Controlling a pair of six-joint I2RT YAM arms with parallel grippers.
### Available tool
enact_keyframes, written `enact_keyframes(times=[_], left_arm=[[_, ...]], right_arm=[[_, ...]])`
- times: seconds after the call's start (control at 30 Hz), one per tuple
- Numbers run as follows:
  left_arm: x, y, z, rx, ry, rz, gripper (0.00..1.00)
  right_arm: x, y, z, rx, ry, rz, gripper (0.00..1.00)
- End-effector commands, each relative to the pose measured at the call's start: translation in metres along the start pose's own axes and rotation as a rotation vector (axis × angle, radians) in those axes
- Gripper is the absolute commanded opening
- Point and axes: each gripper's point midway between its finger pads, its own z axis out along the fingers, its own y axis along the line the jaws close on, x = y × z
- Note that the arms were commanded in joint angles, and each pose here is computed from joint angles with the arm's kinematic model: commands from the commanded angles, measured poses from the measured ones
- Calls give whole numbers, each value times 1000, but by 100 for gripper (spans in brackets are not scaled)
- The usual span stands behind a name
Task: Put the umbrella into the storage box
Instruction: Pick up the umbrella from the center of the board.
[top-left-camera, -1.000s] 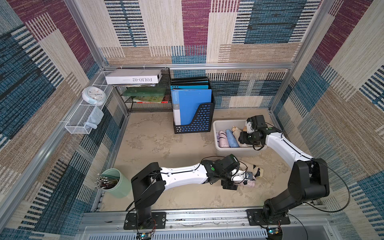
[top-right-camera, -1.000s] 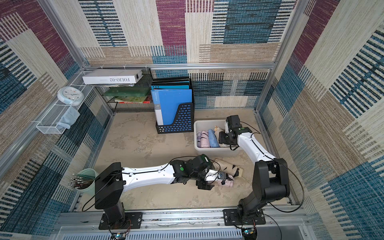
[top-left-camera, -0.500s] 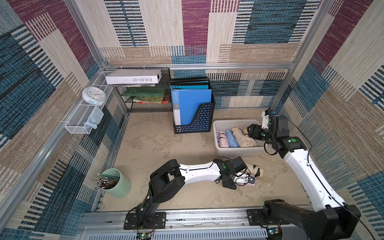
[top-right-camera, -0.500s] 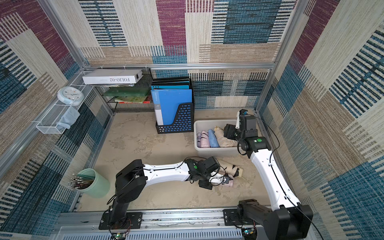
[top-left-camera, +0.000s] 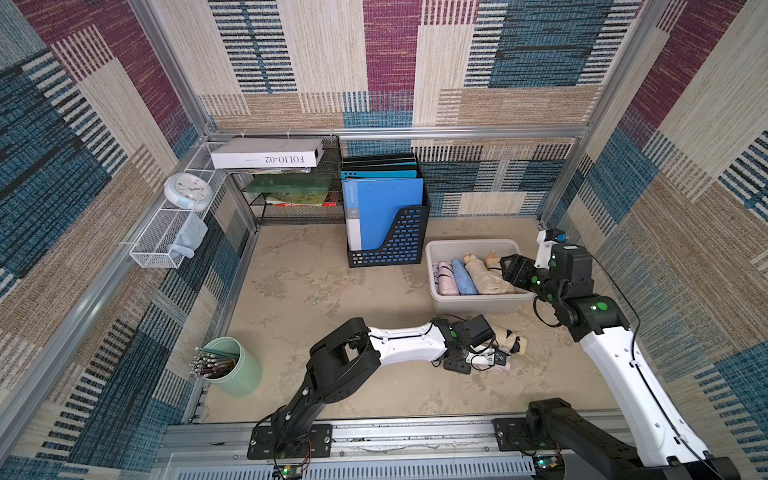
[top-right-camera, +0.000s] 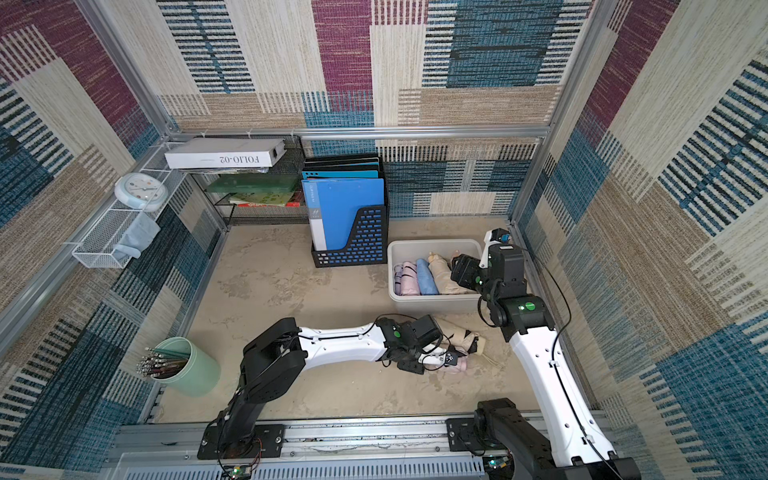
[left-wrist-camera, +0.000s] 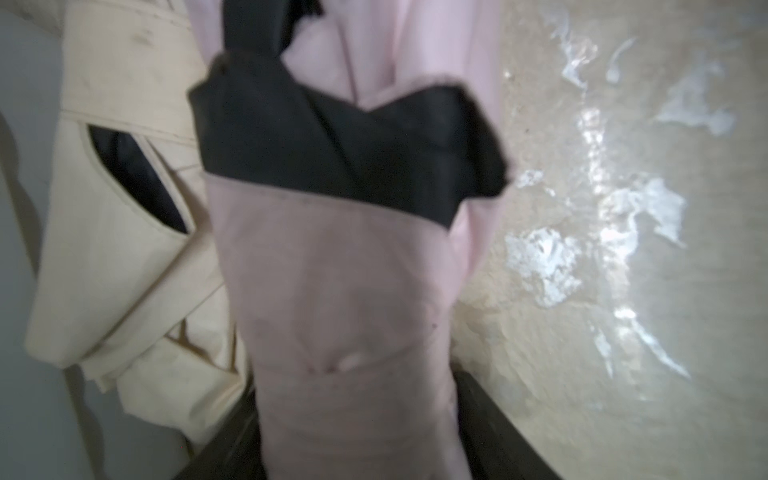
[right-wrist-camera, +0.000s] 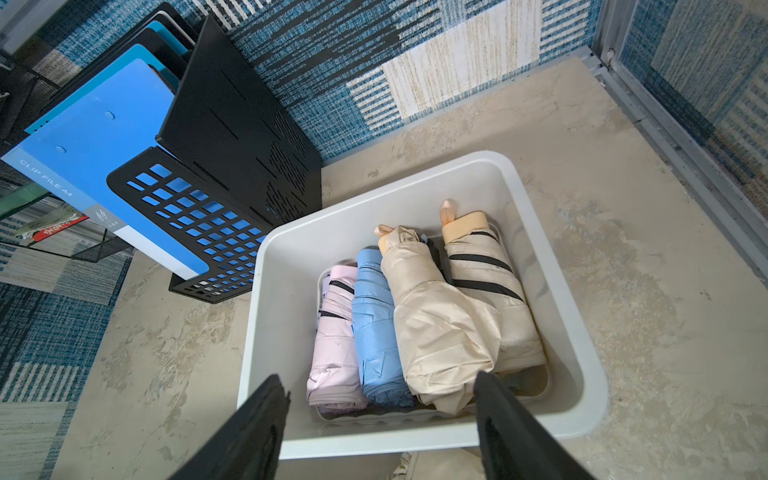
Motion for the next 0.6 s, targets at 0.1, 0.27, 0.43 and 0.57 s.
enact_keyframes(times=[0.1,0.27,0.43,0.57], left_arm=[[10,-11,0,28,37,-15,50],[17,-17,-5,36,43,-29,36],[24,-24,-15,42,39,-64,21],[26,-30,-28,44,15,-108,9]], right_arm=[[-5,3,-3,-13,-19,7,75],[-4,4,-6,-16,-17,4,75],[-5,3,-10,-15,-25,-3,75],[-4,3,-12,-18,-25,-1,75]])
